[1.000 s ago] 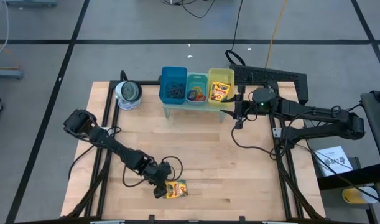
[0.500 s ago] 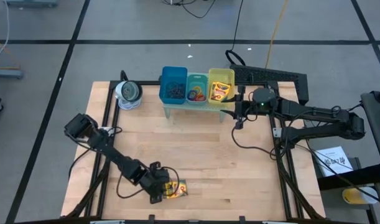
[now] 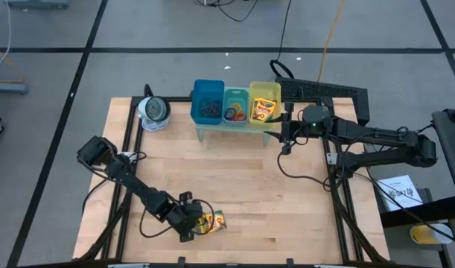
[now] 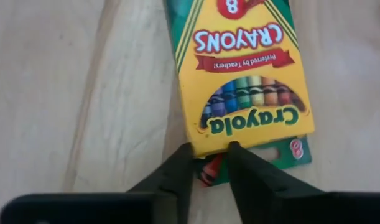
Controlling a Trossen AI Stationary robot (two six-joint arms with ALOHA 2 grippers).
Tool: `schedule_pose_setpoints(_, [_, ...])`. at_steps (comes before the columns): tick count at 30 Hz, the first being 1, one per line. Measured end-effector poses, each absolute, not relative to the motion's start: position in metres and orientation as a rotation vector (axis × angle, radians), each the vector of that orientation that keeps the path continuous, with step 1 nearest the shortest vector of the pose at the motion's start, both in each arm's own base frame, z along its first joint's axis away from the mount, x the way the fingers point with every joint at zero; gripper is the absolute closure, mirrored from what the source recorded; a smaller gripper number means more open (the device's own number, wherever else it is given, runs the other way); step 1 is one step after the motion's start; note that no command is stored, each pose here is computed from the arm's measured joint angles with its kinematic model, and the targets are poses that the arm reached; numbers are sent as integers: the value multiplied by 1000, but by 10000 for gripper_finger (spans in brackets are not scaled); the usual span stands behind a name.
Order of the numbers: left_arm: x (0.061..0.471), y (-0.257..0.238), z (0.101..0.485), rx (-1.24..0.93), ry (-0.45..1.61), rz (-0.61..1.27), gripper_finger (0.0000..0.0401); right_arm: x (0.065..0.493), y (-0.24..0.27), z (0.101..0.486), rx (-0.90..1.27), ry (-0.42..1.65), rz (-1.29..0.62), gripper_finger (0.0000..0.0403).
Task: Pick & Place Office Desk Supplies
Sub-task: Put the yellow crayon box into the yellow bin on the shelf
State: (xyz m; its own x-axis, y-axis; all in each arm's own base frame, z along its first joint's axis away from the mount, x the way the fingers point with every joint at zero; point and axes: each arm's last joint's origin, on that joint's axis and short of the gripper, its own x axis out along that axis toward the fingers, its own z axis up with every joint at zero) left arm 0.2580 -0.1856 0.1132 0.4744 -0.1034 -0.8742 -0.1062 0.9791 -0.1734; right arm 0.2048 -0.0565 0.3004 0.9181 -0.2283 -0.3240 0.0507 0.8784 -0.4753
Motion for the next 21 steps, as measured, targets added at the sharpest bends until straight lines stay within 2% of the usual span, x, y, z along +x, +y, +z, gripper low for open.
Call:
schedule_pose_setpoints(9, [278, -156, 113, -246, 1007, 168, 391, 205, -56, 300, -475, 383, -150, 264])
schedule_pose_setpoints(21, [312, -128, 128, -161, 827, 163, 399, 204, -56, 298, -434, 404, -150, 268])
